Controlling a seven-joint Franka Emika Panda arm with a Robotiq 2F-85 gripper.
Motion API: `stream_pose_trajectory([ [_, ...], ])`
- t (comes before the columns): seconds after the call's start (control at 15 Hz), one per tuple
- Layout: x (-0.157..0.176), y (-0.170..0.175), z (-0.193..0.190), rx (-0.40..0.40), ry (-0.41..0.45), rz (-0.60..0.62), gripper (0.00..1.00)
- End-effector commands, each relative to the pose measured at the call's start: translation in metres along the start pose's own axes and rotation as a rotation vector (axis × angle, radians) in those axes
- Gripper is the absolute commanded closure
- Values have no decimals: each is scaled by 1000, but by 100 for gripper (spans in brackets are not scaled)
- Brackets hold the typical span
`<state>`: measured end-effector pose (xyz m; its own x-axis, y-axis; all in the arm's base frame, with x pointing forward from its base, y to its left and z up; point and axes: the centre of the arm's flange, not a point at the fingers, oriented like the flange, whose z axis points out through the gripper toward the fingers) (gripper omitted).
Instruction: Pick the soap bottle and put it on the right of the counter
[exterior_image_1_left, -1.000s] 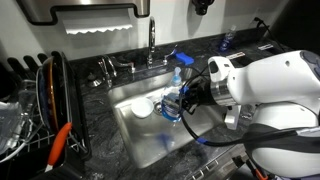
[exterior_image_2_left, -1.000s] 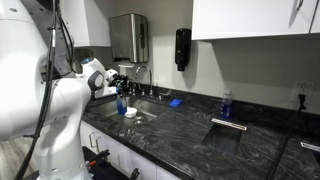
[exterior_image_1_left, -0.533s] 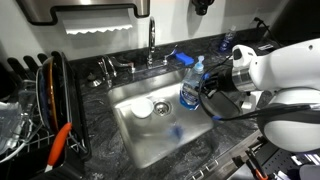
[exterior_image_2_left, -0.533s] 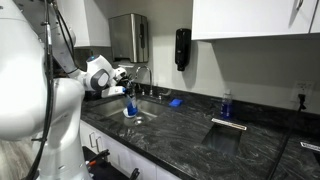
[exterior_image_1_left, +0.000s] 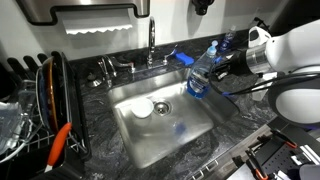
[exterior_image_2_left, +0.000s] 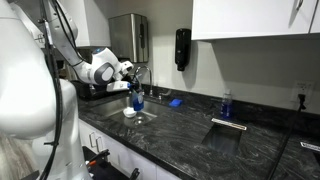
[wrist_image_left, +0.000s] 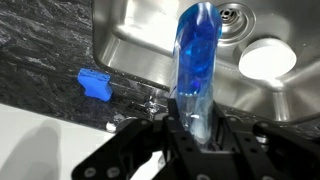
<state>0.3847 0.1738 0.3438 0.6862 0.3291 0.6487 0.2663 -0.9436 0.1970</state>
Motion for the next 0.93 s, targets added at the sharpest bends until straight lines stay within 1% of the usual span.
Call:
stream_pose_trajectory([
  [0.0,2,2,-3,4,3,4,68],
  [0.4,7,1,-8,10,17,0,68],
  [0.47,12,3,-7,-5,11,11,92],
  [0.6,20,17,-2,-55,-15,60,92],
  [0.87,27,51,3,-174,-148,200,92],
])
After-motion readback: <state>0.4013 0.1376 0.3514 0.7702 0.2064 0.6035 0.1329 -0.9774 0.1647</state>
